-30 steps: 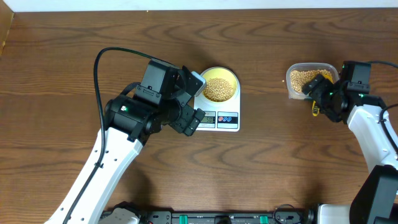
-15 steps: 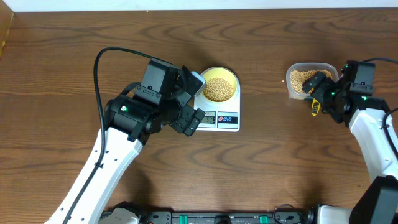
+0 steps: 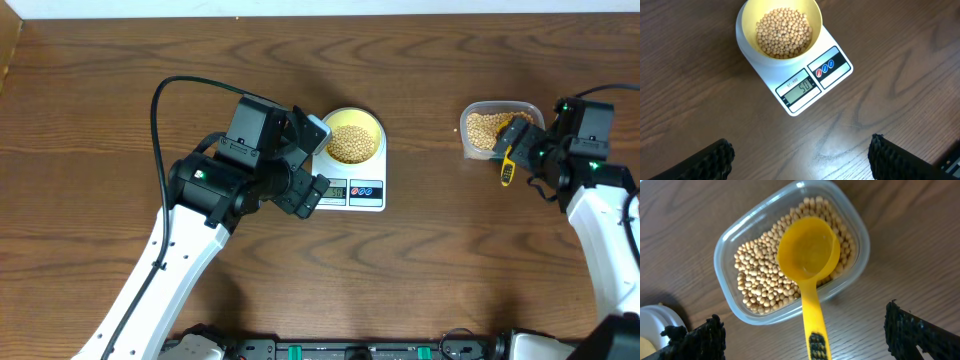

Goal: Scoop item into bowl and weigh 50g on scale
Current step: 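Lay the scoop down in the tub and open the right gripper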

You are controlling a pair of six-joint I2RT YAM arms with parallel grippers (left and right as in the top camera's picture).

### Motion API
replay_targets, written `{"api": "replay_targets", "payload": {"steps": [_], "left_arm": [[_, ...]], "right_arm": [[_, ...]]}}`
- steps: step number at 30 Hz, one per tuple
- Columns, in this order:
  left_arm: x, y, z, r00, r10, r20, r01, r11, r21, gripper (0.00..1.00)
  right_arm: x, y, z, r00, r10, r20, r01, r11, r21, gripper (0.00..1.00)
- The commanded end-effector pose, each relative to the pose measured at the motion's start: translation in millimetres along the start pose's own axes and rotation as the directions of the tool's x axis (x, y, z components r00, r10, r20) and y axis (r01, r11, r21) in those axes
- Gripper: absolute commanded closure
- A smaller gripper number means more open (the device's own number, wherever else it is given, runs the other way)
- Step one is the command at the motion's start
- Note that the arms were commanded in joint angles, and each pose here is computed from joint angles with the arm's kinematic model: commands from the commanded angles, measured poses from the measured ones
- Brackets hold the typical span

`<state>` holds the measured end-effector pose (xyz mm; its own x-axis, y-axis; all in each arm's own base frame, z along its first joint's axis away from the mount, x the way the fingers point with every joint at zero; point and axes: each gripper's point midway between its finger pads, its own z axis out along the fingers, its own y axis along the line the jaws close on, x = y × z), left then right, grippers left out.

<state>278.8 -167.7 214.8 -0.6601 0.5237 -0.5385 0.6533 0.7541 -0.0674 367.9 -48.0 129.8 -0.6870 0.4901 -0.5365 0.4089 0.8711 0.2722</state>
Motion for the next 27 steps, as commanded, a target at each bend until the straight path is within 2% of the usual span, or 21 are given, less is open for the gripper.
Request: {"api": "replay_targets", "payload": {"steps": [1, 9, 17, 27], "left_arm": [[1.1, -0.5, -2.4, 1.0, 0.015, 0.003, -0.015, 1.0, 0.002, 0.12], [1.1, -0.5, -2.4, 1.0, 0.015, 0.003, -0.015, 1.0, 0.002, 0.12], [1.1, -0.6, -2.4, 1.0, 0.015, 0.003, -0.015, 1.0, 0.003, 0.12], [1.1, -0.6, -2.4, 1.0, 0.015, 0.003, -0.015, 1.0, 0.003, 0.12]], "right_arm": [[-7.6, -1.1, -11.9, 0.991, -0.127, 0.045, 0.126, 0.992, 0.022, 0.01], [-10.7, -1.6, -24.1, 0.97, -0.234, 0.07, 0.23, 0.971, 0.057, 0.01], [-9.2, 14.7, -30.5, 0.918, -0.387, 0.085, 0.382, 0.921, 0.069, 0.01], [-17.5, 17.3, -42.4, 0.892, -0.433, 0.129, 0.418, 0.899, 0.13, 0.01]]}}
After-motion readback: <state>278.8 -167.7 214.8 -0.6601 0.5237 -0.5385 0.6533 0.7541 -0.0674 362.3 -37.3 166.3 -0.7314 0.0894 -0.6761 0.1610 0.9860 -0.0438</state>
